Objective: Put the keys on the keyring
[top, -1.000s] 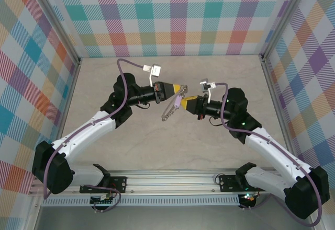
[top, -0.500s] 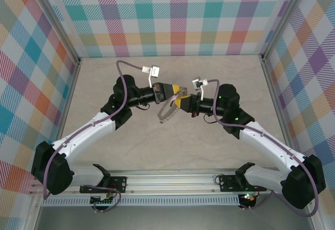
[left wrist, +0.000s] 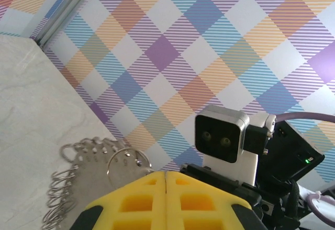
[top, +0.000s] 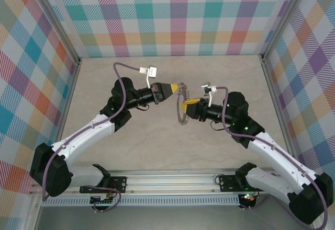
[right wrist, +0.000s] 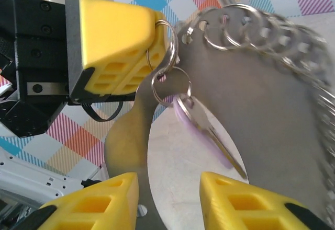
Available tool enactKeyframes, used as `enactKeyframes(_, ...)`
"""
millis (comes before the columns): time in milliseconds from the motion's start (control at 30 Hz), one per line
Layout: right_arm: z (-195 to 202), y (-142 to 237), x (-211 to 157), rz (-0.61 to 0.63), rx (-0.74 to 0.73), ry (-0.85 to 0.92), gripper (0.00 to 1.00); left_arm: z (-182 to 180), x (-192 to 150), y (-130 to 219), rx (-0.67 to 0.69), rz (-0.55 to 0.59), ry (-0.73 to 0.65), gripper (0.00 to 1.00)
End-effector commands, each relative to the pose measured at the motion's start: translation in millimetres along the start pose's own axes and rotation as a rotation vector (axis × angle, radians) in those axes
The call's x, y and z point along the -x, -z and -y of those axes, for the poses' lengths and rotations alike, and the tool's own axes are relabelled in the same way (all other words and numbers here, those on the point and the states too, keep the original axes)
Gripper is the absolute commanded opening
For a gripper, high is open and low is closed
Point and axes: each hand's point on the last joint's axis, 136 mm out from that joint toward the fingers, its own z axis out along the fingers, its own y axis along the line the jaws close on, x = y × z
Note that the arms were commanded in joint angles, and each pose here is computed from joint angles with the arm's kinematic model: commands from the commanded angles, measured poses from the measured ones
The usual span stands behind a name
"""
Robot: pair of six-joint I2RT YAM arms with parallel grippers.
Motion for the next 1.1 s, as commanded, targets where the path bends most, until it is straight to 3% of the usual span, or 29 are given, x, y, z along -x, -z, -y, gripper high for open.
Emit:
enactKeyframes(0,8.4,14.2,1.4,0.041,-0.060,-0.009,0.41,24.2,13.4,5.4,-0.062,0.064,-0.042,0.00)
enactKeyframes(167,11.6,21.9,16.4,0.096,-0.116,-0.025,0.53,22.1,12.5,5.8,-0.060,0.070,-0.045,0.00)
enactKeyframes(467,6.3,13.0,47.4,0.132,-0.125,-0.048,0.64,11.0,2.7,7.1,-0.042,0.062,-0.057,0.00)
enactKeyframes(833,7.1,2.8,63.5,0.192,-0.090,-0.137,0.63,5.9,-3.3,1.2,-0.072,0.051,-0.046,0.00)
enactKeyframes(1067,0.9,-8.9,65.1,0.181,-0.010,-0.154,0.54,13.0,0.2,1.4,-0.100,0.057,-0.050,0.00)
